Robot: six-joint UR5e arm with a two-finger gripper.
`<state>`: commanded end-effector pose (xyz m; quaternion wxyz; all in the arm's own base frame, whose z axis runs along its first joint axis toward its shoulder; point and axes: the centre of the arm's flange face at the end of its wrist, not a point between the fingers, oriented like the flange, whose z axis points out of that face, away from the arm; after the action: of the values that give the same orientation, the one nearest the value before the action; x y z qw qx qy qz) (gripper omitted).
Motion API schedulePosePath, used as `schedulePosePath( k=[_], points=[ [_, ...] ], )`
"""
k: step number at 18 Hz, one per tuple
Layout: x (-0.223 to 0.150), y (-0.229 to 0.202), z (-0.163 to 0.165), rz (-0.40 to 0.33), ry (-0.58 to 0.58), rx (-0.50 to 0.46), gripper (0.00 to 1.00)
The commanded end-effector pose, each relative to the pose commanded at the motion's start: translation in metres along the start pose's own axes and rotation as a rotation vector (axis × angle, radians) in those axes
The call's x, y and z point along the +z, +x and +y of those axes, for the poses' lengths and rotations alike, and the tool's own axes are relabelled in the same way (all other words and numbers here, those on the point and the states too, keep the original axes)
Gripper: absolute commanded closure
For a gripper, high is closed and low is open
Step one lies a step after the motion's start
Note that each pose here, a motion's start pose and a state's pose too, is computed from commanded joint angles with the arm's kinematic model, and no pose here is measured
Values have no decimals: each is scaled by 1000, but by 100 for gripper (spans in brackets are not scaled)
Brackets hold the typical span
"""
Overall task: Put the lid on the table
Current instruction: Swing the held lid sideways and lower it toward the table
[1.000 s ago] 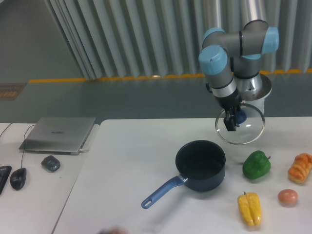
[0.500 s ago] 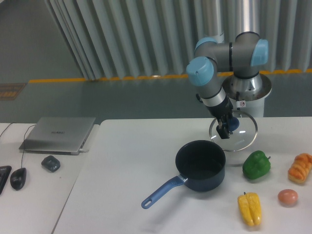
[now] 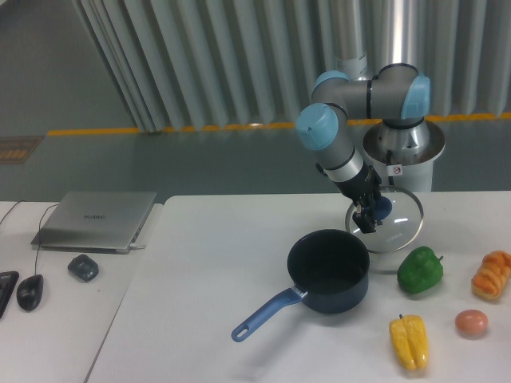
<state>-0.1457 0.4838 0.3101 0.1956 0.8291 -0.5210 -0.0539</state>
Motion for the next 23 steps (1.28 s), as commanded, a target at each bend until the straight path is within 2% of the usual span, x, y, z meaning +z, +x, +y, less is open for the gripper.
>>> schedulePosePath(
  k=[9, 18, 23],
  points=[
    [2, 2, -31, -12, -14, -8, 55],
    [10, 0, -27, 0, -84, -5, 55],
    [9, -8, -28, -8, -109, -40, 55]
  ],
)
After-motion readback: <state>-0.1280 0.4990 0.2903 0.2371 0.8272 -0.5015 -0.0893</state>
